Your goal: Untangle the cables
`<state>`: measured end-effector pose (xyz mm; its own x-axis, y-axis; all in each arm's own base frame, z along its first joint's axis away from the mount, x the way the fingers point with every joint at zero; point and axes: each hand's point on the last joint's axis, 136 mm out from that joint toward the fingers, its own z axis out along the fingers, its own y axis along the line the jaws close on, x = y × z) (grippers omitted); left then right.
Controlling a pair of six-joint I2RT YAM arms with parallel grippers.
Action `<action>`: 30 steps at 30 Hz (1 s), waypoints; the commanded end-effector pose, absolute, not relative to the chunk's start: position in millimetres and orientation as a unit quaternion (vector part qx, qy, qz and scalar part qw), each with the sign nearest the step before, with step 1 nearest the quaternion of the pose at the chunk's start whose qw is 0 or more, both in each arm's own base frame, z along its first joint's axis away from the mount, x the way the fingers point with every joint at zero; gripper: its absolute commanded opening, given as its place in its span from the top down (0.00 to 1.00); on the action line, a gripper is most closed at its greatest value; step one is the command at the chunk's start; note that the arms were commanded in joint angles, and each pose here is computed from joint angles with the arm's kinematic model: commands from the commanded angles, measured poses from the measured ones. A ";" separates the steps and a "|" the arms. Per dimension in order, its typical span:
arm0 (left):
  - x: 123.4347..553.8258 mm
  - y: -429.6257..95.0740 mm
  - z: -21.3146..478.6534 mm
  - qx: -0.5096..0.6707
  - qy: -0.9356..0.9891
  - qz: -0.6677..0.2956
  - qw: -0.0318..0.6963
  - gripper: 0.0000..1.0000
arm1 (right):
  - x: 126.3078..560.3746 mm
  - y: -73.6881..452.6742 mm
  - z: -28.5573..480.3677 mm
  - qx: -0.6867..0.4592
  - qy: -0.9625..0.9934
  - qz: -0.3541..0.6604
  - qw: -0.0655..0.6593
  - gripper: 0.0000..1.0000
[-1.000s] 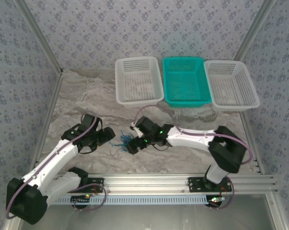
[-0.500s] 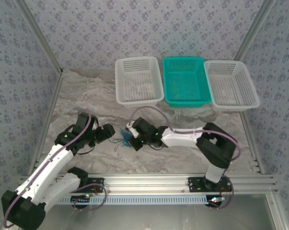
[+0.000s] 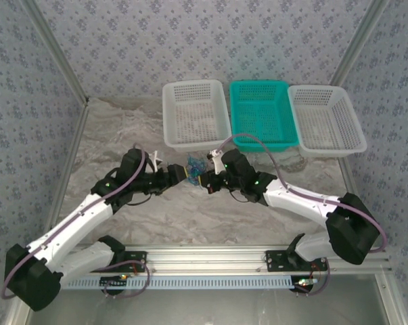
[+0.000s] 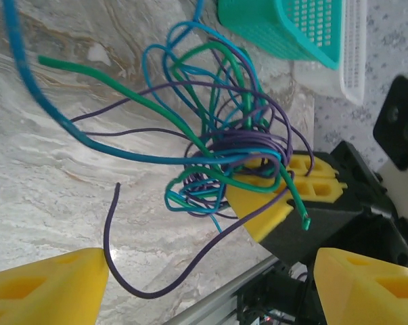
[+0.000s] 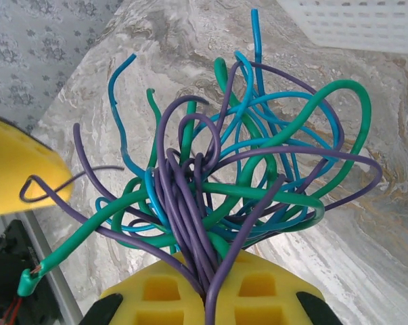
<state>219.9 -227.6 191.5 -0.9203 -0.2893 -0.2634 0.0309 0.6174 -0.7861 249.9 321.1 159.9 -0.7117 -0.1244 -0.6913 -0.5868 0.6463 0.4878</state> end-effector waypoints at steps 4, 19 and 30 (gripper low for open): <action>228.8 -226.1 194.7 -0.066 0.882 -0.414 0.215 0.66 | 244.3 323.7 173.6 -0.196 0.841 0.403 0.305 1.00; 234.5 -205.0 220.8 -0.051 0.869 -0.390 0.301 1.00 | 232.2 307.0 111.3 -0.194 0.874 0.351 0.274 0.89; 231.2 -223.3 212.1 0.005 0.875 -0.390 0.288 1.00 | 212.0 284.7 117.2 -0.218 0.864 0.316 0.325 0.23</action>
